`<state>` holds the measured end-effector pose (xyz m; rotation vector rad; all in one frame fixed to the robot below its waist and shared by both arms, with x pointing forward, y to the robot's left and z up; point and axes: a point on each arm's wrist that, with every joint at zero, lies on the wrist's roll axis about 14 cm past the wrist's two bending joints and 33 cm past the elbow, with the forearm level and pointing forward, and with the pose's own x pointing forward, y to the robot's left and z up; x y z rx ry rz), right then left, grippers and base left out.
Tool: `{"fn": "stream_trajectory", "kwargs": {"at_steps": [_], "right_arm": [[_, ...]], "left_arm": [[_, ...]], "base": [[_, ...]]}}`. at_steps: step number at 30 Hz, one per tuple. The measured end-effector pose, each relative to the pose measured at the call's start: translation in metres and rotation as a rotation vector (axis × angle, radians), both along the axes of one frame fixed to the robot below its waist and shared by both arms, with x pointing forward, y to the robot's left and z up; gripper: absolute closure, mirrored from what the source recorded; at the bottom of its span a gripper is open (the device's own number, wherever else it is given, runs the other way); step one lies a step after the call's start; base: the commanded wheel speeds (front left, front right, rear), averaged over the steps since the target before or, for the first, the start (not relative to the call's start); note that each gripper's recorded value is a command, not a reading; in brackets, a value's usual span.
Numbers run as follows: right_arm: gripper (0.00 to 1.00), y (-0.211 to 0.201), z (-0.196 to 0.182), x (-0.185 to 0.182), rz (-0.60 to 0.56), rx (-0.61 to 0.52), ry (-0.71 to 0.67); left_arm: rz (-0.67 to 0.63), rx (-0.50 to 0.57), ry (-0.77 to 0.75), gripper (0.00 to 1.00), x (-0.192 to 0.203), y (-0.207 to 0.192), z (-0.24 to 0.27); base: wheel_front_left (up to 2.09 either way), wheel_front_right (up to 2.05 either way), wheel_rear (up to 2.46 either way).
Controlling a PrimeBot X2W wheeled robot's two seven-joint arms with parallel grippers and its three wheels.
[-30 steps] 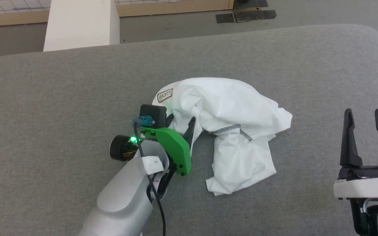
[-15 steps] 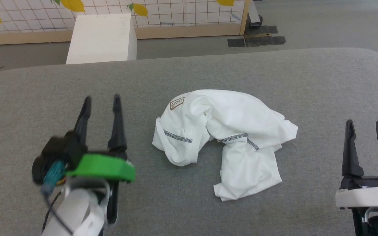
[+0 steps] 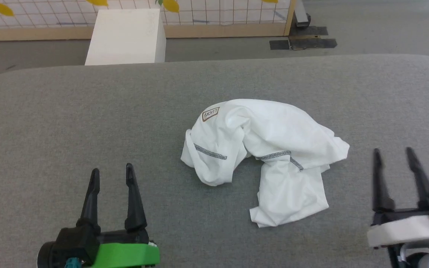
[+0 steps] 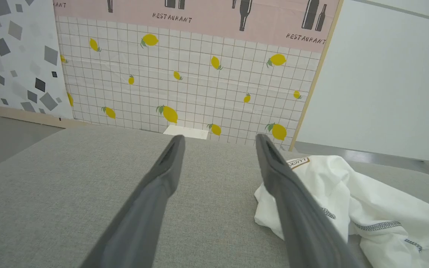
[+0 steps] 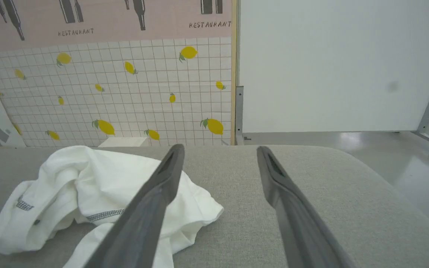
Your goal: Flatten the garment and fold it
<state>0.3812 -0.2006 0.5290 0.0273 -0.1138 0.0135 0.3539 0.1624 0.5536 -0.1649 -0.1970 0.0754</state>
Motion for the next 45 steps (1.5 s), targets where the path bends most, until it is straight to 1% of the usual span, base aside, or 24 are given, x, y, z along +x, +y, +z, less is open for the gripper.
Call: {"fn": "stream_trajectory", "kwargs": {"at_steps": [2,4,9,10,19,21,22,23,24,29,32,35,39,41,43,45], "right_arm": [[0.00,0.014,-0.013,0.005,0.053,-0.016,0.079],[0.00,0.024,-0.034,0.009,0.102,-0.044,0.198],[0.00,0.030,-0.081,0.010,0.171,-0.103,0.442],[0.00,0.035,-0.098,0.009,0.196,-0.103,0.525],[0.00,0.064,-0.156,-0.004,0.312,-0.121,0.749],[0.00,0.069,-0.161,-0.002,0.334,-0.133,0.764],[0.19,0.071,-0.162,0.001,0.338,-0.134,0.766],[0.56,0.072,-0.162,0.005,0.335,-0.131,0.760],[1.00,0.073,-0.161,0.008,0.334,-0.136,0.754],[1.00,0.071,-0.156,0.010,0.291,-0.096,0.730],[1.00,0.050,-0.143,0.014,0.224,-0.086,0.685],[1.00,0.008,-0.112,0.024,0.117,-0.125,0.591],[1.00,-0.056,-0.052,0.031,-0.053,-0.200,0.431],[1.00,-0.090,-0.023,0.024,-0.160,-0.233,0.372],[1.00,-0.122,-0.003,0.013,-0.267,-0.259,0.338],[1.00,-0.149,0.003,-0.005,-0.365,-0.259,0.340]], "left_arm": [[-0.002,-0.002,-0.001,0.00,0.003,0.000,-0.001],[-0.005,0.000,-0.006,0.00,0.008,0.000,-0.001],[0.013,0.003,-0.001,0.00,0.013,0.006,-0.005],[0.025,-0.001,0.012,0.00,0.012,0.010,-0.009],[0.084,0.013,0.052,0.00,0.005,0.031,-0.021],[0.090,0.021,0.055,0.00,0.004,0.033,-0.021],[0.092,0.025,0.055,0.00,0.004,0.034,-0.021],[0.094,0.025,0.055,0.00,0.003,0.035,-0.021],[0.096,0.025,0.055,0.00,0.003,0.035,-0.021],[0.092,0.024,0.046,0.00,0.000,0.034,-0.018],[0.081,0.022,0.036,0.00,0.000,0.031,-0.016],[0.067,0.019,0.026,0.00,0.000,0.028,-0.013],[0.045,0.016,0.012,0.00,0.002,0.022,-0.010],[0.025,0.013,0.003,0.00,0.004,0.016,-0.007],[0.008,0.010,-0.005,0.00,0.006,0.011,-0.005],[-0.008,0.007,-0.009,0.00,0.008,0.006,-0.004]], "base": [[0.00,0.00,0.00],[0.00,0.00,0.00],[0.00,0.00,0.00],[0.00,0.00,0.00],[0.00,0.00,0.00],[0.00,0.00,0.00],[0.00,0.00,0.00],[0.00,0.00,0.00],[0.00,0.00,0.00],[0.00,0.00,0.00],[0.00,0.00,0.00],[0.00,0.00,0.00],[0.00,0.00,0.00],[0.00,0.00,0.00],[0.00,0.00,0.00],[0.00,0.00,0.00]]}}
